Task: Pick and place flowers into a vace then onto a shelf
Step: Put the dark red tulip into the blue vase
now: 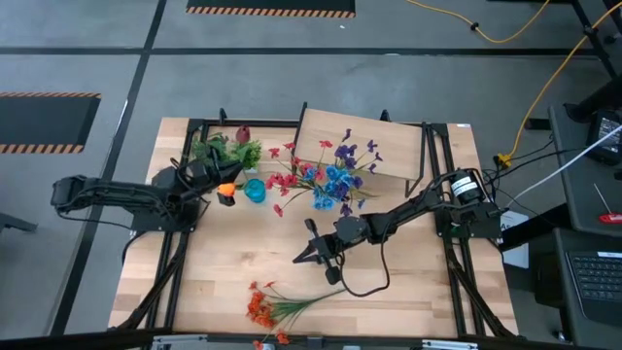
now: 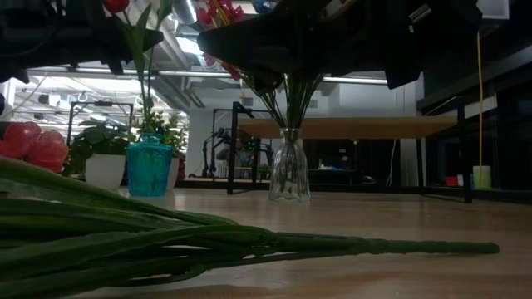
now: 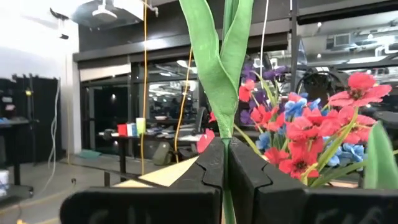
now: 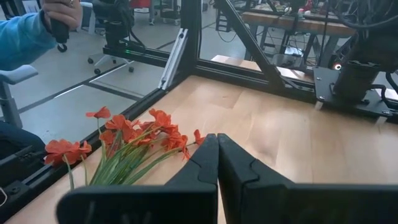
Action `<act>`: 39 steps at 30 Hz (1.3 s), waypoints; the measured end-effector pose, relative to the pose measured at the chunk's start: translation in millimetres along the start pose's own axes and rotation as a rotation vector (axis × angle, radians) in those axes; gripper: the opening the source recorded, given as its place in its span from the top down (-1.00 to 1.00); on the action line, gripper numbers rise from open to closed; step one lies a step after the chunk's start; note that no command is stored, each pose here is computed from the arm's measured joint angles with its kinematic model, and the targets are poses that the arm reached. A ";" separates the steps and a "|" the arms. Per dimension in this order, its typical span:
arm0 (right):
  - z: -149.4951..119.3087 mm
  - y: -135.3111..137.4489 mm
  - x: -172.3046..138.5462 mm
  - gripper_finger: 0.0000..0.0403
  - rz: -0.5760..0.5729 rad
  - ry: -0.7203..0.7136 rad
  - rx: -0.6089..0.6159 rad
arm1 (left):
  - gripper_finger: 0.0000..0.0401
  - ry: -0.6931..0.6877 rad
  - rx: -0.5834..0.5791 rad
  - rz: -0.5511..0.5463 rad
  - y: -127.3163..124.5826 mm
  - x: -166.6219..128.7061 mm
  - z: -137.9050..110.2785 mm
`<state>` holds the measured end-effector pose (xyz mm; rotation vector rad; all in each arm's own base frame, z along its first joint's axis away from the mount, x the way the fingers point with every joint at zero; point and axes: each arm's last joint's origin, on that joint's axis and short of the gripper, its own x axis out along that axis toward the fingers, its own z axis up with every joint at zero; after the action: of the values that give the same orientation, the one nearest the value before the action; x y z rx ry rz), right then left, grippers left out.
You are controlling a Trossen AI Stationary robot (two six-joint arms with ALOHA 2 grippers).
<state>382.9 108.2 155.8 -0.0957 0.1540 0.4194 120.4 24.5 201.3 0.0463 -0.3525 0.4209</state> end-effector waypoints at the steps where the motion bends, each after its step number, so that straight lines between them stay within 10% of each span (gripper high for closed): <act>1: 0.0 0.0 0.0 1.00 0.000 0.000 0.000 | 0.98 0.006 -0.007 -0.001 0.7 0.7 -1.0; 39: -0.3 0.1 0.0 1.00 0.001 0.003 0.004 | 0.93 0.170 -0.005 -0.001 1.5 5.1 -21.1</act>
<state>382.9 108.2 155.5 -0.0924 0.1573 0.4203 131.0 30.3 183.2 0.0056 -0.1865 0.4195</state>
